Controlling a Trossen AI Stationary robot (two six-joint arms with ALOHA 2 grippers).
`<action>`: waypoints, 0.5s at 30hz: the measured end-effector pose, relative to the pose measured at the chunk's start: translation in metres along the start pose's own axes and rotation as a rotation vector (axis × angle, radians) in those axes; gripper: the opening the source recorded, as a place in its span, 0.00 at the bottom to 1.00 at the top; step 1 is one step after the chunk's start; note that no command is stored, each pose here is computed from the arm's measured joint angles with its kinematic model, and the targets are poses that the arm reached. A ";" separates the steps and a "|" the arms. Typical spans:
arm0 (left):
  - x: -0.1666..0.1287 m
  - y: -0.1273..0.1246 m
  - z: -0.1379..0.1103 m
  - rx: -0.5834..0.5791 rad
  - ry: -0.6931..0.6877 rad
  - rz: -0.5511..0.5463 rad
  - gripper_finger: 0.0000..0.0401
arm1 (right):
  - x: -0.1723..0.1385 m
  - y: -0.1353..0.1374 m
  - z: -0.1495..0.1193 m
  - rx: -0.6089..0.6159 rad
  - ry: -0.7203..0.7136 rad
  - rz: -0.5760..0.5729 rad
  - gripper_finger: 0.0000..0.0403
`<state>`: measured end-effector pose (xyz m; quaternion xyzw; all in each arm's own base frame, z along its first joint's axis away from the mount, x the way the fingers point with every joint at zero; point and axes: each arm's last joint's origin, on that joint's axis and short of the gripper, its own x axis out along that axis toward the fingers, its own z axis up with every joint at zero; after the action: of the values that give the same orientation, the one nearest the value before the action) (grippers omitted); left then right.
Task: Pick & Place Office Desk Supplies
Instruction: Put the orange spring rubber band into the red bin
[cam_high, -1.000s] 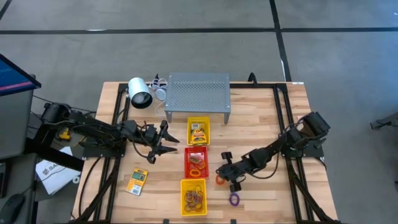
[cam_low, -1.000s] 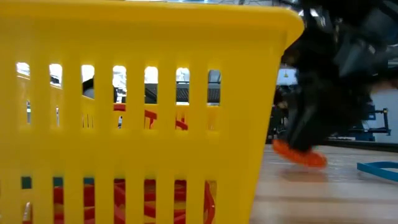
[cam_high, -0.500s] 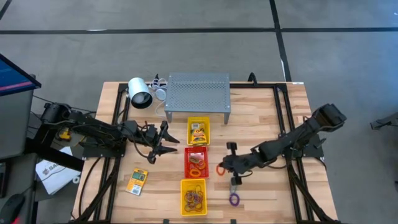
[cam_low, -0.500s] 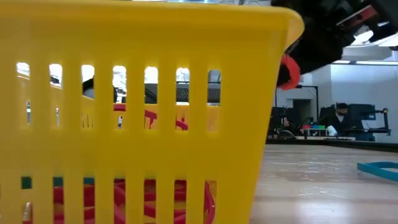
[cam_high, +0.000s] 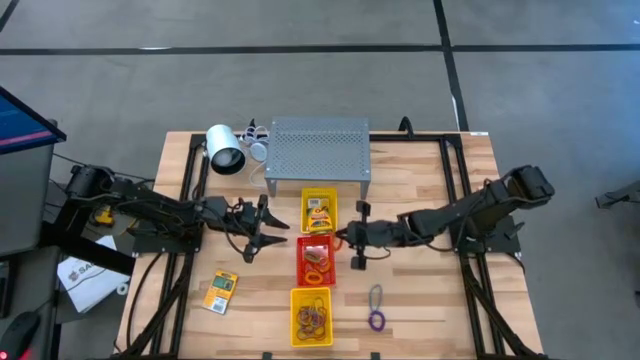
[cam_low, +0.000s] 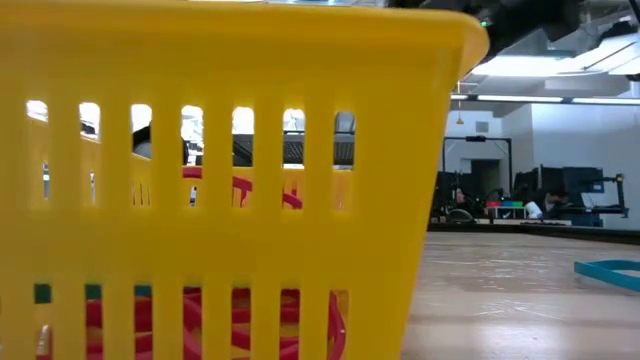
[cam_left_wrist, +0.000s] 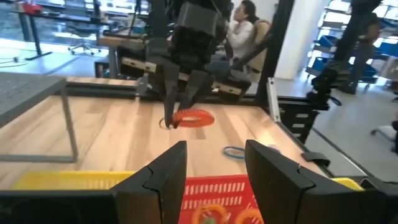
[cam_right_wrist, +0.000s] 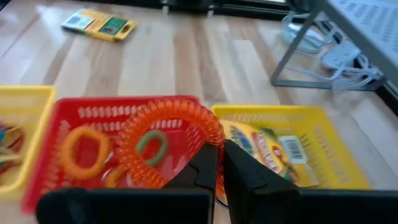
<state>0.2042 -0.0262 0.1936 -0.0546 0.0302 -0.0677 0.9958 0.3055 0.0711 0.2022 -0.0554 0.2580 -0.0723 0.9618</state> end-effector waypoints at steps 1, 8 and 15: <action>-0.001 0.000 -0.001 -0.002 0.003 0.007 0.40 | 0.001 -0.003 0.001 0.005 -0.004 -0.007 0.02; -0.001 0.000 -0.003 -0.011 0.002 0.007 0.40 | 0.004 -0.011 0.005 0.032 -0.034 -0.029 0.02; -0.001 0.000 -0.001 -0.052 -0.010 0.005 0.40 | 0.020 0.000 0.018 -0.029 -0.110 -0.015 0.03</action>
<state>0.2027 -0.0258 0.1921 -0.0809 0.0273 -0.0641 0.9943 0.3321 0.0692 0.2076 -0.0753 0.2051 -0.0724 0.9731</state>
